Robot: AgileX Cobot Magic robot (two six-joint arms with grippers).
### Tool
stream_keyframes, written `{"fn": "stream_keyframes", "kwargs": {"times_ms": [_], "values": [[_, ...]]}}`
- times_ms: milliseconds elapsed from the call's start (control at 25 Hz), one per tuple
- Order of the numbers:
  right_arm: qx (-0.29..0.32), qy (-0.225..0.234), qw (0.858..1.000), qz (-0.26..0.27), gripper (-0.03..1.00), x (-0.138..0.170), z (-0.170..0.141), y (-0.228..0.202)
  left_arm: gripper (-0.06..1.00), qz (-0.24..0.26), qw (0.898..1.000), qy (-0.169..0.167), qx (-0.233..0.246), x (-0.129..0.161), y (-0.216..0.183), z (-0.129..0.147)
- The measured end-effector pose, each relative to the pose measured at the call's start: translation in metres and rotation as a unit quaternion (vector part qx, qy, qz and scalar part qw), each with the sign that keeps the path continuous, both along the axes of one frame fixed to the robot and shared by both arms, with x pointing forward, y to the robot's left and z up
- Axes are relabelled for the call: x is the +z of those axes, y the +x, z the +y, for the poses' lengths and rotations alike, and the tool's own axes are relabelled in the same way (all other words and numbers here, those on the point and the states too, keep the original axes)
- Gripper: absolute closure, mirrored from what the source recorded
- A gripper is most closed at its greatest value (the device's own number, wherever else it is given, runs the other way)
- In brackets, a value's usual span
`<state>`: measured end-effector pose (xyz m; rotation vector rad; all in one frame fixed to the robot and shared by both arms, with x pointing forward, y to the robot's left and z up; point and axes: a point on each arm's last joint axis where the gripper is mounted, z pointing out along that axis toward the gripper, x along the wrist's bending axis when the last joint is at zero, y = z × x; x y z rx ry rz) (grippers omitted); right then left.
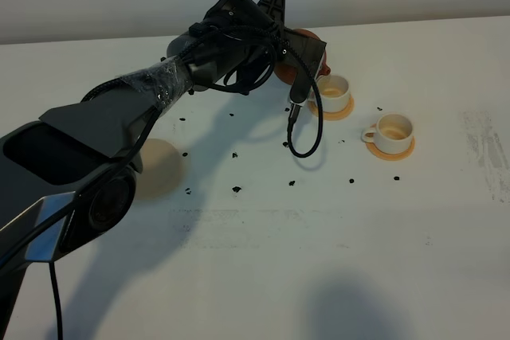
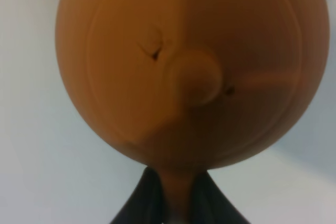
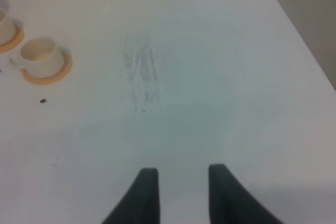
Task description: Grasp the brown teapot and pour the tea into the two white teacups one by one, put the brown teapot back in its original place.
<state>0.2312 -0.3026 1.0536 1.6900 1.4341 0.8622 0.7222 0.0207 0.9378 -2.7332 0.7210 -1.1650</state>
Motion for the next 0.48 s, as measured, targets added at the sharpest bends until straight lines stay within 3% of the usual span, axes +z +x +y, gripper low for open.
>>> {"fn": "stream_keyframes", "kwargs": {"times_ms": [480], "values": [[0.0,0.0,1.0,0.0,0.74,0.0,0.0,0.0,0.85,-0.033,0.999,0.01,-0.024,0.0042,0.0034,-0.0023]]}}
